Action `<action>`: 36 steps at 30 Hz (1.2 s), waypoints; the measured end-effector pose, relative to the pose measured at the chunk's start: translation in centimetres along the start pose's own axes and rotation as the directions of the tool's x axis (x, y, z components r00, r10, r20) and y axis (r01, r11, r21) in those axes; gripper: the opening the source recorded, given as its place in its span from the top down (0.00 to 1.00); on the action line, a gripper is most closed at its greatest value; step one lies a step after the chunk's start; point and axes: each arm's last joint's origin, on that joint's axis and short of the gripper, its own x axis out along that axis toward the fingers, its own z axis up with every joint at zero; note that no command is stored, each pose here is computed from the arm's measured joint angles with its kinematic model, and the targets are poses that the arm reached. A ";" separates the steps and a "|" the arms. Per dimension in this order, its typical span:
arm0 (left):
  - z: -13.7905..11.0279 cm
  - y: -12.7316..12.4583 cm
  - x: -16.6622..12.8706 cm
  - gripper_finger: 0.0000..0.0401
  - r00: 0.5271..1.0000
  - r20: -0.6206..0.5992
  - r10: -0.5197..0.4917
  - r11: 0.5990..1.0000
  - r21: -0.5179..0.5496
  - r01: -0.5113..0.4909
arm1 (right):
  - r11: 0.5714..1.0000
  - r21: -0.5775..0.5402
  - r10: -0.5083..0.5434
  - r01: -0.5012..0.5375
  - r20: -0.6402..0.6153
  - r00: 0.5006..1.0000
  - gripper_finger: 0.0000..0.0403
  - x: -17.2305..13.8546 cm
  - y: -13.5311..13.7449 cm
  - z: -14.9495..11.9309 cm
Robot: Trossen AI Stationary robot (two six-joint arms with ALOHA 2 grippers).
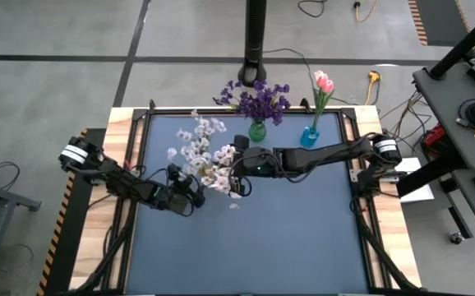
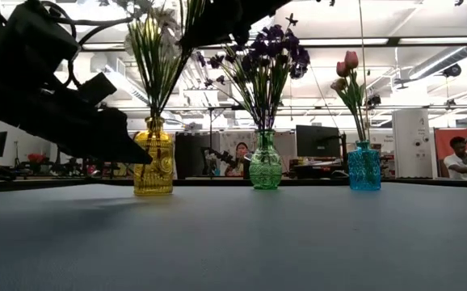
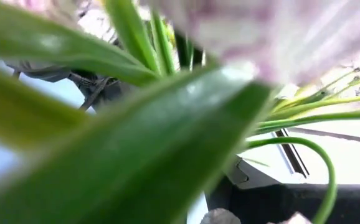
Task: Sort flowers into vase by color
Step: Put the white flowers into the yellow vase
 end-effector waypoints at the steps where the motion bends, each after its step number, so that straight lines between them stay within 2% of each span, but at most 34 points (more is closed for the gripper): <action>1: 0.0 0.0 0.0 0.12 1.000 0.000 0.000 1.000 0.003 0.000 | 1.000 -0.001 0.001 -0.001 -0.004 1.000 0.95 -0.1 -0.1 0.2; 11: 0.4 0.1 0.5 0.12 1.000 -0.006 -0.027 0.998 0.053 0.027 | 0.996 0.085 0.036 -0.031 -0.051 0.998 0.95 -0.5 -1.5 1.5; 16: 0.6 0.6 1.2 0.12 1.000 0.006 -0.005 0.997 0.082 0.004 | 0.992 0.125 0.033 -0.023 -0.079 0.996 0.95 -0.5 -2.4 1.5; 22: 0.8 0.8 1.7 0.13 0.999 -0.015 -0.039 0.995 0.091 0.041 | 0.976 0.183 0.135 -0.119 -0.074 0.988 0.95 -0.6 -3.6 1.8; 32: 0.9 0.9 1.7 0.13 0.999 -0.016 -0.037 0.993 0.110 0.039 | 0.969 0.219 0.140 -0.118 -0.090 0.986 0.95 -0.7 -4.8 2.0; 36: 0.9 0.9 1.8 0.13 0.999 -0.013 -0.038 0.992 0.116 0.039 | 0.957 0.237 0.191 -0.170 -0.069 0.979 0.95 -0.8 -5.2 2.2</action>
